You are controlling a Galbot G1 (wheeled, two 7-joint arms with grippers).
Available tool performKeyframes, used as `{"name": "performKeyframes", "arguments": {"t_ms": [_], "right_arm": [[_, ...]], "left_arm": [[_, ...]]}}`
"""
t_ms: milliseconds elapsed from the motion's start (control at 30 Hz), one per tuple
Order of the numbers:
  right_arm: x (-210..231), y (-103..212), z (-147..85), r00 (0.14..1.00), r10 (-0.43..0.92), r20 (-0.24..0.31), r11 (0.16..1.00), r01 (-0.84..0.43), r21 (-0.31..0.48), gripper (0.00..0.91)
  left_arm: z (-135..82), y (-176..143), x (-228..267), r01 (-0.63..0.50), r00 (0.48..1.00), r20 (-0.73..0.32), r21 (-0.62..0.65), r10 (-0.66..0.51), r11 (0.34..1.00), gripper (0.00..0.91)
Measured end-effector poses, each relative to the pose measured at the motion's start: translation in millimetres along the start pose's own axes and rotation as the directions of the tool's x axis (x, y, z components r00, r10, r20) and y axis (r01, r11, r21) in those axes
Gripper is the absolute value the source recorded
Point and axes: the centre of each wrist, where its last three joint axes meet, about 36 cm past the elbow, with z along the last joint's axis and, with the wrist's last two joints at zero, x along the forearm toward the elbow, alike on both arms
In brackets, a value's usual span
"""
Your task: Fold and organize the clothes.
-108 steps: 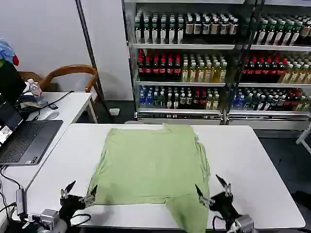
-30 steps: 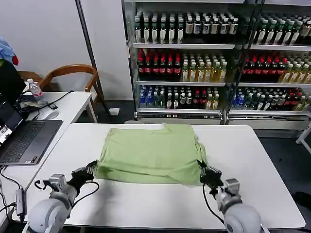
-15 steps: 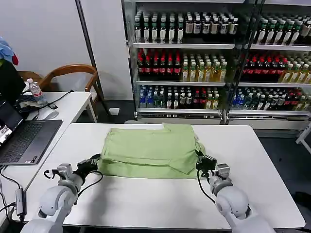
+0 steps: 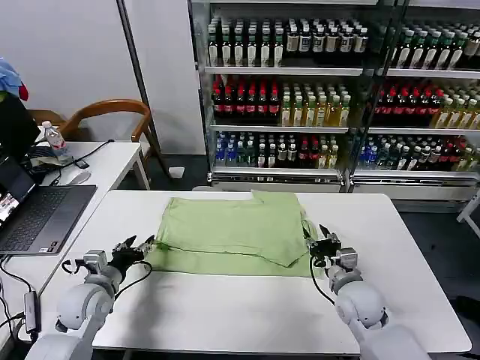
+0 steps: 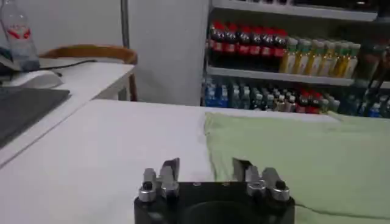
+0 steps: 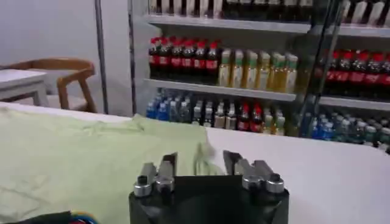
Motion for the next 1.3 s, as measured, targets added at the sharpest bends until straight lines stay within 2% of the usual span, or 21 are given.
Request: {"name": "performKeyframes", "arguments": {"t_ms": [167,200,233,267,567,1000,1300], "right_arm": [[16,0,16,0.998,-0.006,-0.060,1.000,0.006,0.004,0.907],[19,0,20,0.997,-0.009,-0.073,1.000,0.009,0.004,0.534],[22,1,23,0.996,-0.011,-0.085,1.000,0.011,0.003,0.101],[24,1,25,0.996,-0.014,-0.094,1.000,0.014,0.000,0.000],[32,4,36,0.990,-0.034,-0.138,0.999,0.032,-0.020,0.000],[40,8,38,0.986,-0.064,-0.153,0.998,0.061,-0.021,0.000],[77,3,38,0.986,-0.069,-0.154,0.997,0.072,0.011,0.000]], "left_arm": [[7,-7,19,-0.019,0.999,-0.027,-0.040,0.018,0.999,0.907],[11,-9,21,-0.021,0.999,-0.041,-0.048,0.019,0.999,0.907],[13,-11,23,-0.022,0.998,-0.053,-0.055,0.020,0.998,0.191],[15,-13,25,-0.024,0.998,-0.063,-0.062,0.020,0.998,0.040],[26,-19,27,-0.018,0.992,-0.126,-0.108,0.004,0.994,0.050],[37,-23,24,-0.037,0.986,-0.166,-0.139,0.014,0.990,0.050],[44,-29,46,-0.054,0.983,-0.180,-0.154,0.026,0.987,0.040]]}}
